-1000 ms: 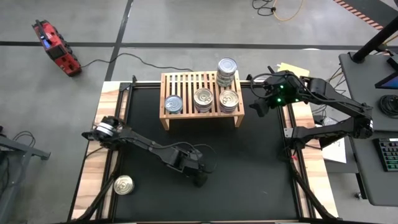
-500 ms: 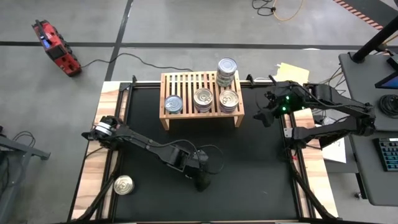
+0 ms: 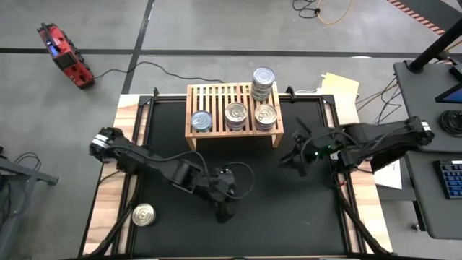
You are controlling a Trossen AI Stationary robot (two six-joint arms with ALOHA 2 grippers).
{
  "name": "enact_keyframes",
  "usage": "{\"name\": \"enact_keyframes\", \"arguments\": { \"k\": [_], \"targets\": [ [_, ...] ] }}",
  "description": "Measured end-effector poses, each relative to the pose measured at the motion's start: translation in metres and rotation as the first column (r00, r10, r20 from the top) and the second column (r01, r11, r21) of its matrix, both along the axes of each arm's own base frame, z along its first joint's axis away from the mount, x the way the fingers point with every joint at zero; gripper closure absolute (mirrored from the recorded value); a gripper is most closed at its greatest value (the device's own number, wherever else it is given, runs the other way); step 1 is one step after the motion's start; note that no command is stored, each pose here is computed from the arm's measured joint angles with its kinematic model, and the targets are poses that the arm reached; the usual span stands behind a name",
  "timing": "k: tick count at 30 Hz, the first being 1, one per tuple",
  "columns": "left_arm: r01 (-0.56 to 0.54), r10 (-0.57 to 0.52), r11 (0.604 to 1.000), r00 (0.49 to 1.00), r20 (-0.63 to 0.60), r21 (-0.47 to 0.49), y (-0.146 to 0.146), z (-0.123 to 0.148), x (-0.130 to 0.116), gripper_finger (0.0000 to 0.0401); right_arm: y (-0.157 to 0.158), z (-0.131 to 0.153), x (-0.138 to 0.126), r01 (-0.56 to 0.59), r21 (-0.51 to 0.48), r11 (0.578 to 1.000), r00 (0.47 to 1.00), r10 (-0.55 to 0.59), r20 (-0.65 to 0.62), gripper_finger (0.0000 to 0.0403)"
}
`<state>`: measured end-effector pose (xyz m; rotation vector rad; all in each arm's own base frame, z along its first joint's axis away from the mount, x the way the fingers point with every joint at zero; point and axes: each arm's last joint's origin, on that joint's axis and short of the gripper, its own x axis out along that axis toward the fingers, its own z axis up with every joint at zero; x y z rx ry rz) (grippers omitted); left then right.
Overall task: Stack canned seafood by type on shelf
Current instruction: Stack the blue pink tuna can on top of the blue pink tuna can on the shelf
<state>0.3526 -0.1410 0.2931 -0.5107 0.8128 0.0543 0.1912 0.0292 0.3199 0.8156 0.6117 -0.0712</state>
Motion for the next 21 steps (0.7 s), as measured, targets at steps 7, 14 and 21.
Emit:
{"name": "enact_keyframes", "arguments": {
  "k": [7,14,21],
  "targets": [
    [-0.024,0.025,1.0,0.996,0.091,-0.012,0.014,0.0,-0.036,0.0401,0.016,-0.026,0.026,-0.017,0.068,0.998,0.997,0.012,0.082,0.0246],
    [-0.078,0.124,0.973,0.97,0.209,-0.217,0.026,-0.027,-0.064,0.0401,0.031,-0.041,0.055,-0.027,0.073,0.997,0.996,0.021,0.091,0.0272],
    [-0.208,0.238,0.928,0.969,0.061,-0.31,0.034,-0.066,-0.085,0.0401,0.049,-0.072,0.084,-0.001,0.086,0.996,0.999,-0.004,0.051,0.0306]
  ]
}}
